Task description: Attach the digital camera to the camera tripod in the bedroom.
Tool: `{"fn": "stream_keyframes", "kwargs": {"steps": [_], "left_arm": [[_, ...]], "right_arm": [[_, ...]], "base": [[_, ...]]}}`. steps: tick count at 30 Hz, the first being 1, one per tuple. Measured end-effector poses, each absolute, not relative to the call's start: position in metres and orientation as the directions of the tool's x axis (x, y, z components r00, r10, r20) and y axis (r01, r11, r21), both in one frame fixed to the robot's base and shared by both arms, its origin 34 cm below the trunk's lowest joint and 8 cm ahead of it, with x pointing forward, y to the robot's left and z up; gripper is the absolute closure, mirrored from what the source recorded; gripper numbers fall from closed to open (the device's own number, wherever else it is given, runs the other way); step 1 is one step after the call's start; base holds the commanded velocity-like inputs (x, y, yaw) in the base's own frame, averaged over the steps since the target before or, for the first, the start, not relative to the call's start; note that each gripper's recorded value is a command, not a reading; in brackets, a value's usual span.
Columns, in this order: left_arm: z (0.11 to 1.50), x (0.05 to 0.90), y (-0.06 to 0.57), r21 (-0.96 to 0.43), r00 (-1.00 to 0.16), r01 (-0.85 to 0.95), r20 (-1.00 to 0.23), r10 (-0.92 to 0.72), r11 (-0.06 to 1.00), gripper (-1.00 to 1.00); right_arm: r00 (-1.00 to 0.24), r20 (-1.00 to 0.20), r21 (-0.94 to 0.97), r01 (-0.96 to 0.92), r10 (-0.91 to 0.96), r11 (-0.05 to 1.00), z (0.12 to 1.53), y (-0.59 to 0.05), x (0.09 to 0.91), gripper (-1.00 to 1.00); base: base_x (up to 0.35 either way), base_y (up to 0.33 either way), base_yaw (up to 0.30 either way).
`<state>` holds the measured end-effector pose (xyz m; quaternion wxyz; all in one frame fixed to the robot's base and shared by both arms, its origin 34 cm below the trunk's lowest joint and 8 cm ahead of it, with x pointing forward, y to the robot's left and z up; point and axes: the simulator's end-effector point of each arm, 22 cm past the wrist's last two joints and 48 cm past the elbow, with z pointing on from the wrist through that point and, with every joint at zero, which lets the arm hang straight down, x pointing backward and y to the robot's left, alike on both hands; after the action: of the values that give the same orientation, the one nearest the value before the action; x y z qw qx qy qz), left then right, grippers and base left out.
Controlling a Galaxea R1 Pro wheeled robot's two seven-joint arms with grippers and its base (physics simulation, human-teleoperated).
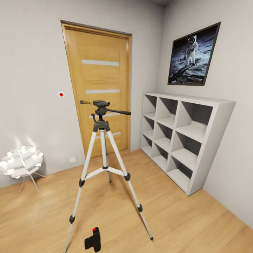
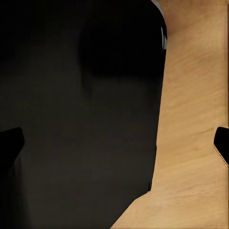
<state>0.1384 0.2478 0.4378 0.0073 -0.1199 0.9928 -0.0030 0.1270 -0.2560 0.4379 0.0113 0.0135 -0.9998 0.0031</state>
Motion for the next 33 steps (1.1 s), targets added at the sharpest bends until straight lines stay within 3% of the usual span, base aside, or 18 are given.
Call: {"fn": "stream_keyframes", "kwargs": {"steps": [13,22,33], "left_arm": [[0.4378,0.1385,0.2478,-0.008,-0.971,-0.238,-0.014,-0.238,0.971,-1.00],[0.4378,0.1387,0.2477,-0.008,-0.971,-0.238,-0.015,-0.239,0.971,-1.00],[0.4377,0.1392,0.2472,-0.008,-0.971,-0.239,-0.016,-0.240,0.971,-1.00]], "right_arm": [[-0.999,0.022,-0.007,-0.027,-0.027,1.000,0.4379,-0.2570,0.1272,-1.00],[-0.999,0.023,-0.008,-0.028,-0.028,1.000,0.4379,-0.2579,0.1275,-1.00],[-0.999,0.023,-0.009,-0.027,-0.027,1.000,0.4378,-0.2584,0.1271,-1.00]], "base": [[0.319,-0.004,0.036],[0.219,-0.091,0.244],[0.037,-0.018,0.266]]}}
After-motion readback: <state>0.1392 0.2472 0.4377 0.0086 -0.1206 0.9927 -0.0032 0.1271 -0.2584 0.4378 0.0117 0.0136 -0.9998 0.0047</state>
